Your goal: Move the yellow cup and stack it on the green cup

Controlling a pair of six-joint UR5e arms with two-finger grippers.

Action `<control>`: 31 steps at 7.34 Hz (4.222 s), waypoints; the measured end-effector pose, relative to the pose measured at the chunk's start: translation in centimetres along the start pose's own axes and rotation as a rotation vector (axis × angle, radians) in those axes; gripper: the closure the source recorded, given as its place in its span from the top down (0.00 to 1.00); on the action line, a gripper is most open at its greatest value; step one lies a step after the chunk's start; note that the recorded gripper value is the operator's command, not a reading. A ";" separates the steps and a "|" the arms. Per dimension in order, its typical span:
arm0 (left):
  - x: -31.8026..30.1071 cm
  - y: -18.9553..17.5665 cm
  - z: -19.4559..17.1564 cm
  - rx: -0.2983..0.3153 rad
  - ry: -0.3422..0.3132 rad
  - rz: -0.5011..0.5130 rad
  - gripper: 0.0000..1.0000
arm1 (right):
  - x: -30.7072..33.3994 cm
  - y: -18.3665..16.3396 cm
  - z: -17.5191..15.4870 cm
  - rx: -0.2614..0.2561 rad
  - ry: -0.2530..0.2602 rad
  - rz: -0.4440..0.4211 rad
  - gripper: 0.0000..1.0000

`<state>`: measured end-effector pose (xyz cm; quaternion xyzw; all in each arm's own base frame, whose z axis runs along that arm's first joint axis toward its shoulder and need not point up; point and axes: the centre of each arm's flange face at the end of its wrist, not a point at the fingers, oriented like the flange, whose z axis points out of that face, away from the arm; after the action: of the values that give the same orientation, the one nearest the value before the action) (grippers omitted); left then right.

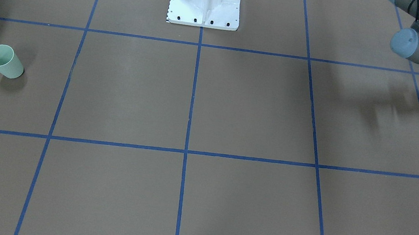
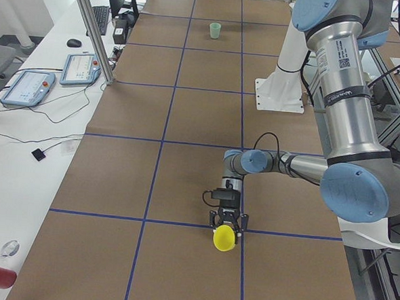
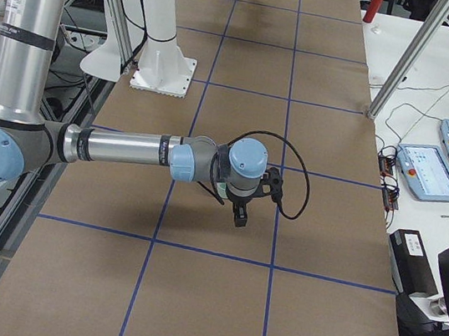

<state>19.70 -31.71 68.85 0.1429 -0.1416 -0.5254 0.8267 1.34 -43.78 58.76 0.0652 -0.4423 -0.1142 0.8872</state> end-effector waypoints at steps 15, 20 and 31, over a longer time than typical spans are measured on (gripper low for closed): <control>20.5 -3.7 -47.8 0.191 1.523 0.660 0.00 | -5.4 -10.0 -1.7 0.042 -0.113 0.211 0.99; 20.4 -2.4 -50.4 0.237 1.647 0.751 0.00 | -17.8 -18.2 -2.0 0.036 -0.154 0.290 1.00; 17.2 -1.9 -51.9 0.313 2.057 1.162 0.00 | -45.5 -21.1 3.4 0.013 -0.193 -0.030 0.99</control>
<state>45.08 -43.59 21.80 0.5111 0.4816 0.3117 0.6401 -30.91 -52.37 21.17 0.0662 -0.5254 -0.1304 0.8382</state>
